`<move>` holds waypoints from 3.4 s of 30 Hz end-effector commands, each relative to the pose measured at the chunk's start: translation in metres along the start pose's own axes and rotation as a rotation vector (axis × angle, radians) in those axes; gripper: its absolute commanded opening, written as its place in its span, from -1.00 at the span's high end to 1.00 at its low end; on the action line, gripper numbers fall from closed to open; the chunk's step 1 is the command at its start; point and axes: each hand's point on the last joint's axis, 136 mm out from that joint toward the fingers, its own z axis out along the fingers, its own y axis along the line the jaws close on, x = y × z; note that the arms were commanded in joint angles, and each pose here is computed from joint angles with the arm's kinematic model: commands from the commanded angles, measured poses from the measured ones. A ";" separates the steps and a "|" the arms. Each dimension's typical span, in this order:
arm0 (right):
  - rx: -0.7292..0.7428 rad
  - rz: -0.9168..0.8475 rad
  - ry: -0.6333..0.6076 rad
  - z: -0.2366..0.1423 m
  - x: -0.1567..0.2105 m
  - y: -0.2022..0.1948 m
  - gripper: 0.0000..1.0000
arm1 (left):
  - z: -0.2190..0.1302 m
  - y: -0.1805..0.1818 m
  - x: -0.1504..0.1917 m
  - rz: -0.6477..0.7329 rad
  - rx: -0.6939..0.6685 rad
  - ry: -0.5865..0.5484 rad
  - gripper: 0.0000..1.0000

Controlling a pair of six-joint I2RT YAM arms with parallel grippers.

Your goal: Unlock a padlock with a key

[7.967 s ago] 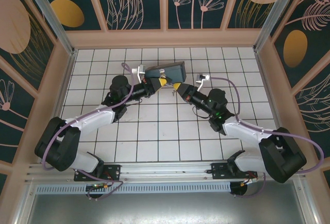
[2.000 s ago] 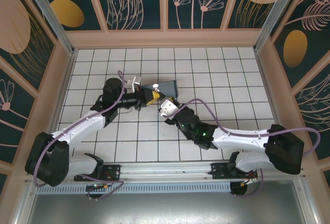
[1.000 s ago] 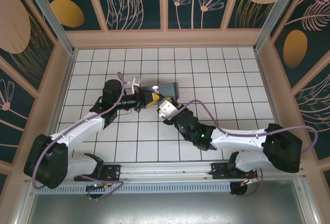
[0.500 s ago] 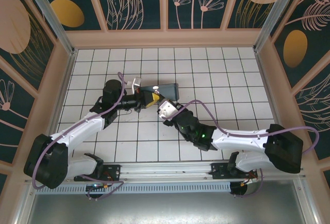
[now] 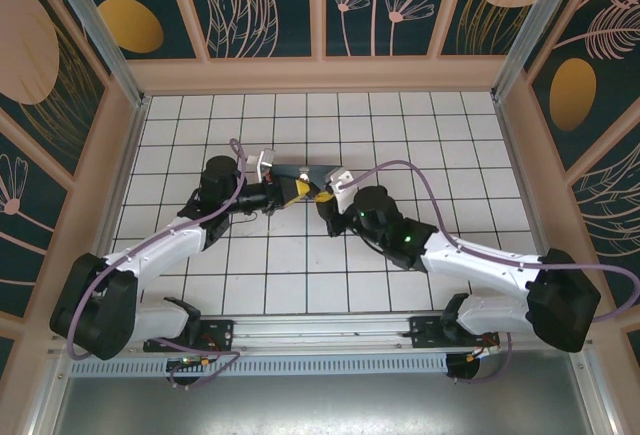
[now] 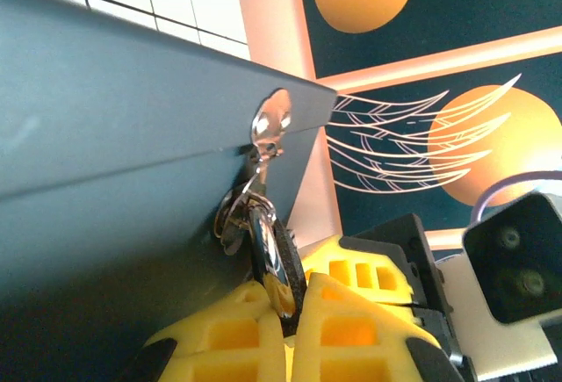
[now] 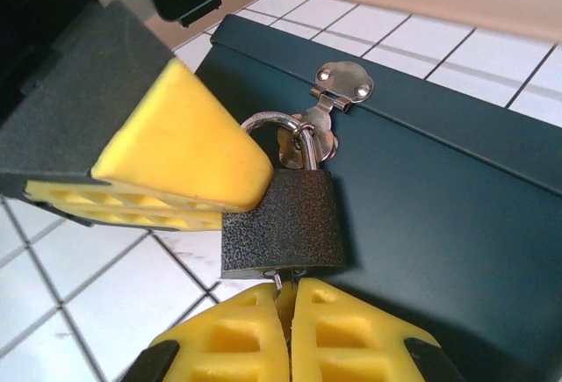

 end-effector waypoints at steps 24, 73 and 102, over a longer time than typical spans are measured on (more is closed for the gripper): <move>-0.039 0.496 0.153 0.002 0.034 -0.014 0.90 | -0.009 0.021 -0.020 0.108 -0.205 -0.090 0.45; 0.314 0.274 0.309 0.036 0.037 -0.045 0.92 | -0.016 0.091 -0.091 0.291 -0.667 -0.209 0.34; 0.179 0.380 0.419 -0.028 0.017 -0.040 1.00 | 0.034 0.057 -0.104 0.443 -0.702 -0.151 -0.07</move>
